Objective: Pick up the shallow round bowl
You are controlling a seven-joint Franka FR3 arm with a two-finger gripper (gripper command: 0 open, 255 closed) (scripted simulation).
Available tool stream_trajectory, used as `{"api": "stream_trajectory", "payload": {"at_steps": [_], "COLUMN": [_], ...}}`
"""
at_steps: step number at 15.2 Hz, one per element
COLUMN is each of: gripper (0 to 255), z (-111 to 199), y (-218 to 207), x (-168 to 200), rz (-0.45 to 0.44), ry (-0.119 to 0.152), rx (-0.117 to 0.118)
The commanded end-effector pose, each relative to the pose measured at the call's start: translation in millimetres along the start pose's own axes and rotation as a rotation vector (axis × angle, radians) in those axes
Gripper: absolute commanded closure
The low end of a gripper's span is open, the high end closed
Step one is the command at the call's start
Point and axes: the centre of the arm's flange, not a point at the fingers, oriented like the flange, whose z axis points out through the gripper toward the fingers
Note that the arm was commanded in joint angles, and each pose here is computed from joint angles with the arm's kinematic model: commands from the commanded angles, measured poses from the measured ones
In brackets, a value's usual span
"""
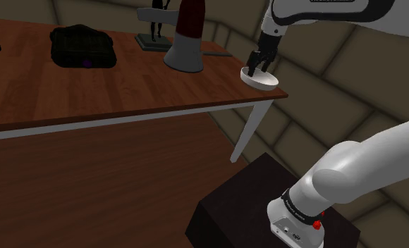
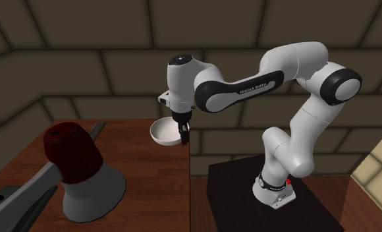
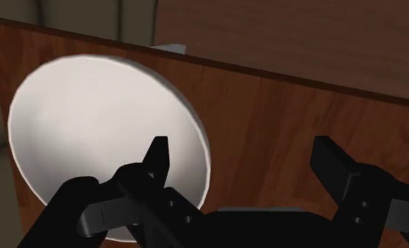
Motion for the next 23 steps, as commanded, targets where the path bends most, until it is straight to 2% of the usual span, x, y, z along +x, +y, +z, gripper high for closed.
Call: {"api": "stream_trajectory", "payload": {"at_steps": [1, 3, 4, 11, 13, 14, 23], "gripper": [0, 0, 0, 0, 0, 255, 255], "z": [11.6, 21.8, 22.9, 62.5, 62.5, 61.8, 62.5], "y": [10.4, 18.3, 19.1, 14.1, 14.1, 14.0, 14.1], "x": [21.1, 42.5, 44.7, 44.9, 44.9, 45.2, 44.9], "rz": [-0.025, -0.049, -0.051, -0.051, -0.051, -0.051, -0.051], "ry": [-0.001, -0.002, -0.003, -0.003, -0.003, -0.003, -0.003], "rx": [-0.026, -0.051, -0.054, -0.054, -0.054, -0.054, -0.054]}}
